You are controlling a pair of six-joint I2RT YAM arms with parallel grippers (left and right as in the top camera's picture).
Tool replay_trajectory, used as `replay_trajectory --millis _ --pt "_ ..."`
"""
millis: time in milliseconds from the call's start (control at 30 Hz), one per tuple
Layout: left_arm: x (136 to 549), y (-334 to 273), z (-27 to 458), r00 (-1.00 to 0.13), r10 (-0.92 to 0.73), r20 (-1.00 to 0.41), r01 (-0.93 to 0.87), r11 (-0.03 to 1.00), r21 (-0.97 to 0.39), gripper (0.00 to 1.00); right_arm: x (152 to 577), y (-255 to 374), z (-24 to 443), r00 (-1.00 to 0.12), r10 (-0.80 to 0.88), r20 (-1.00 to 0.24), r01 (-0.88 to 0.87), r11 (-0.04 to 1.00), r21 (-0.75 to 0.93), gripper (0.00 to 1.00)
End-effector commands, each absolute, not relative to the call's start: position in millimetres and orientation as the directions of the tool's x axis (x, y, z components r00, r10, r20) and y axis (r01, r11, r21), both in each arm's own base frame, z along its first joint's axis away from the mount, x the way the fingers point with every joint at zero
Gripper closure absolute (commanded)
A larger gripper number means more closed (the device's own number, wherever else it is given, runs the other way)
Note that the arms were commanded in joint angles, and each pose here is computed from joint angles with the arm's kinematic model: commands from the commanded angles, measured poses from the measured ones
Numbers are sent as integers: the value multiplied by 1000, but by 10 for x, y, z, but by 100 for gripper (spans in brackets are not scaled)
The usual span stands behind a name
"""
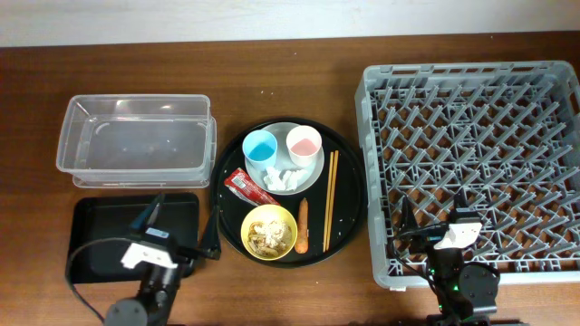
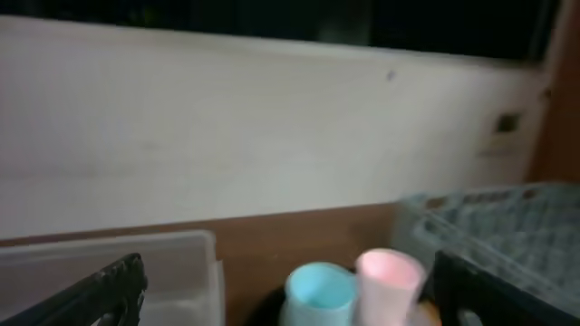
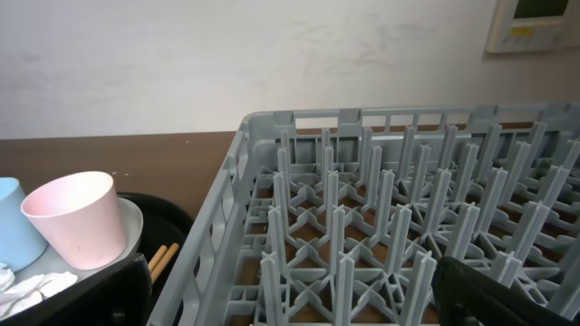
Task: Sort waste into correct bins and load items into the dishwasher rack
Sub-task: 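Reach the left gripper to the yellow noodle bowl and grasp its rim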
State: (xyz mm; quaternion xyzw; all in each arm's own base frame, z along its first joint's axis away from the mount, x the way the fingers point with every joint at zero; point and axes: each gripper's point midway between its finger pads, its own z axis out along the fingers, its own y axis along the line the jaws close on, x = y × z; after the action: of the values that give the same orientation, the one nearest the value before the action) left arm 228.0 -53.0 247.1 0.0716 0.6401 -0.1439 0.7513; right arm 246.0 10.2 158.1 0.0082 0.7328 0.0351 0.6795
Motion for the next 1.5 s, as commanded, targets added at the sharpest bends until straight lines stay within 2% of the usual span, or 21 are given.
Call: replay_trajectory --millis 0,133,167,300,467,500,533,567,600,700,733,767,800,900,933,1067,1100,1200,1233,1467 --pt "2030 -631 3286 167 -218 -962 394 909 -137 1 2458 107 1549 -84 60 -995 -34 997 63 2" --pt "2154 -729 3598 -118 -201 -972 393 890 -232 0 2458 107 1549 -84 60 -995 -34 997 63 2" --pt "2261 -824 3631 -283 -189 -940 401 867 -295 1 2458 107 1549 -84 60 -995 -34 997 63 2" --pt "2539 -1123 3403 -654 -130 -745 367 807 -463 1 2458 107 1549 -84 60 -995 -34 997 63 2" --pt "2893 -1483 2851 -846 -59 -530 331 720 -609 1 2458 107 1549 -84 60 -995 -34 997 63 2" --pt "2952 -1506 2737 -868 -55 -493 309 718 -624 7 2458 107 1549 -84 60 -995 -34 997 63 2" --pt "2986 -1543 2639 -889 -56 -454 279 718 -637 35 2458 107 1549 -84 60 -995 -34 997 63 2" --pt "3006 -1667 2460 -922 -37 -385 245 714 -656 49 2458 107 1549 -84 60 -995 -34 997 63 2" --pt "2996 -1772 2332 -935 -2 -355 244 723 -646 68 2458 107 1549 -84 60 -995 -34 997 63 2" --pt "2945 -2018 1881 -955 65 -291 208 843 -496 92 2458 107 1549 -84 60 -995 -34 997 63 2" --pt "2930 -2051 1823 -954 78 -291 211 862 -461 97 2458 107 1549 -84 60 -995 -34 997 63 2" --pt "2882 -2117 1698 -947 108 -301 217 908 -358 99 2458 107 1549 -84 60 -995 -34 997 63 2" --pt "2819 -2171 1632 -940 132 -316 223 936 -273 99 2458 107 1549 -84 60 -995 -34 997 63 2" --pt "2614 -2389 1587 -915 222 -337 298 935 -193 99 2458 106 1549 -84 60 -995 -34 997 63 2" --pt "2502 -2504 1576 -902 268 -340 342 922 -181 92 2458 107 1549 -84 60 -995 -34 997 63 2" --pt "2369 -2542 1506 -866 353 -355 396 917 -54 83 2458 107 1549 -84 60 -995 -34 997 63 2" --pt "2374 -2500 1489 -864 360 -353 392 920 -22 79 2458 107 1549 -84 60 -995 -34 997 63 2" --pt "2393 -2460 1413 -874 347 -339 368 930 4 77 2458 107 1549 -84 60 -995 -34 997 63 2" --pt "2420 -2417 1325 -888 322 -329 331 943 30 73 2458 107 1549 -84 60 -995 -34 997 63 2" --pt "2412 -2376 724 -921 346 -177 326 936 135 71 2458 107 1549 -84 60 -995 -34 997 63 2"
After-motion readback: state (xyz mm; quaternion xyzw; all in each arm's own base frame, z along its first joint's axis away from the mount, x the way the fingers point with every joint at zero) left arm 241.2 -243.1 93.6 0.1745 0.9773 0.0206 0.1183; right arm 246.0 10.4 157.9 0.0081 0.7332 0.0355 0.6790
